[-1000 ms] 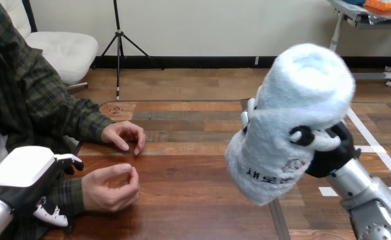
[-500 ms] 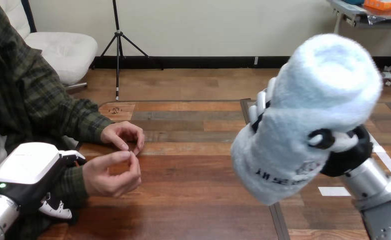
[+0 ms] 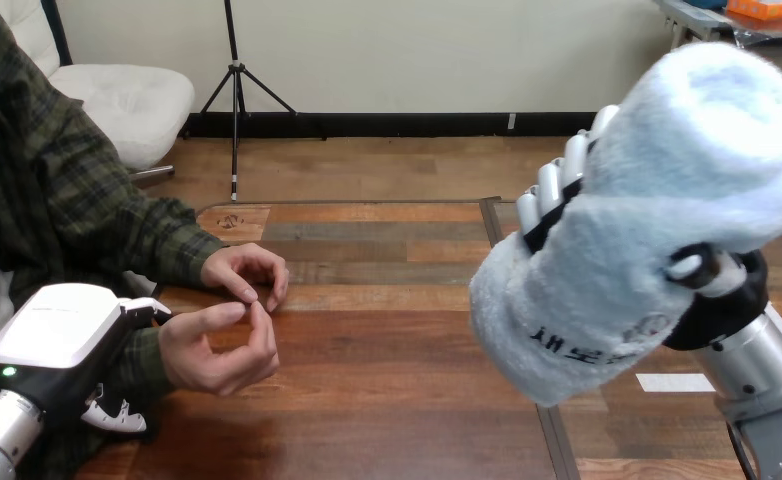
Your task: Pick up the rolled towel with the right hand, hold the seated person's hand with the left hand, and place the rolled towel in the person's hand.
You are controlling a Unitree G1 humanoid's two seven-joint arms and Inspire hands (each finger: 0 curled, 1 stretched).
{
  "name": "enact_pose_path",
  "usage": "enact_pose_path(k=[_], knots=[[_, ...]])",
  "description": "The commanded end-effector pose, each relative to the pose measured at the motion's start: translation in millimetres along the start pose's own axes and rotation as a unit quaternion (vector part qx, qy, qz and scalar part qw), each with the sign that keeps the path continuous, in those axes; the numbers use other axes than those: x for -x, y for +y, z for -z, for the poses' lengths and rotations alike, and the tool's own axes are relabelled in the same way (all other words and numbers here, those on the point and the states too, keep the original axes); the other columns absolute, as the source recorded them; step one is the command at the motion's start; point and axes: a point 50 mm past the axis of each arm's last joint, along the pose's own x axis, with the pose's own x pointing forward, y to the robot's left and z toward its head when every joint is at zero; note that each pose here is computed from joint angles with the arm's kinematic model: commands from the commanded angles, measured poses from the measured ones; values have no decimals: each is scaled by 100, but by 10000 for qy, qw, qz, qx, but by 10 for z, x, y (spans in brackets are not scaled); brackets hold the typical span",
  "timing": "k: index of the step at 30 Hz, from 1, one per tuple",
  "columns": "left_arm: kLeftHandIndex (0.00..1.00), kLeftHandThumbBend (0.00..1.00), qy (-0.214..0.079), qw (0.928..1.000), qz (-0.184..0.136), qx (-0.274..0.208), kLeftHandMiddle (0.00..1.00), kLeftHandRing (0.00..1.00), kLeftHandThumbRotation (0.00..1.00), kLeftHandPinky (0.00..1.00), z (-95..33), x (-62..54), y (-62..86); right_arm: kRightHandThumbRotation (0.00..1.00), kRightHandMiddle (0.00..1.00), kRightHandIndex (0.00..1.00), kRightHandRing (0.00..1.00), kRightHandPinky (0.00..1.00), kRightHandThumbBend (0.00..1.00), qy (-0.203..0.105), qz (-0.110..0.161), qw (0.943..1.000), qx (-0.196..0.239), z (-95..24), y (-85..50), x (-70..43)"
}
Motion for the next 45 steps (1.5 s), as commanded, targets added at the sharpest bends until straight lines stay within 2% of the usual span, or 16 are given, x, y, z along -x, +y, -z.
enact_pose_path(k=[1, 11, 16, 25, 30, 37, 45], knots=[[70, 100, 68, 9997, 240, -11, 68, 63, 1, 58, -29, -13, -136, 0, 22, 22, 15, 10, 80, -176, -268, 9993, 181, -181, 35, -87], [65, 100, 161, 9996, 238, -47, 62, 59, 0, 55, -51, -45, -204, 0, 22, 23, 15, 11, 79, -183, -290, 9991, 240, -219, 46, -93], [59, 97, 243, 9995, 212, -47, 55, 51, 0, 48, -56, -64, -242, 0, 23, 24, 15, 11, 78, -158, -320, 9991, 232, -231, 54, -96], [49, 89, 409, 9989, 90, 200, 46, 41, 0, 37, -56, -96, -300, 0, 22, 26, 15, 10, 75, -210, -440, 9986, 216, -244, 72, -105], [45, 87, 465, 9979, -19, 445, 43, 37, 0, 34, -65, -116, -303, 0, 22, 25, 15, 10, 77, -221, -377, 9984, 358, -248, 66, -105], [43, 85, 426, 9973, -142, 585, 42, 37, 0, 33, -97, -146, -273, 0, 21, 22, 15, 10, 80, -80, -358, 9989, 296, -236, 43, -108], [42, 87, 378, 9943, -423, 898, 41, 37, 0, 33, -138, -159, -243, 0, 20, 20, 14, 9, 83, 111, -257, 9982, 538, -208, 0, -126]])
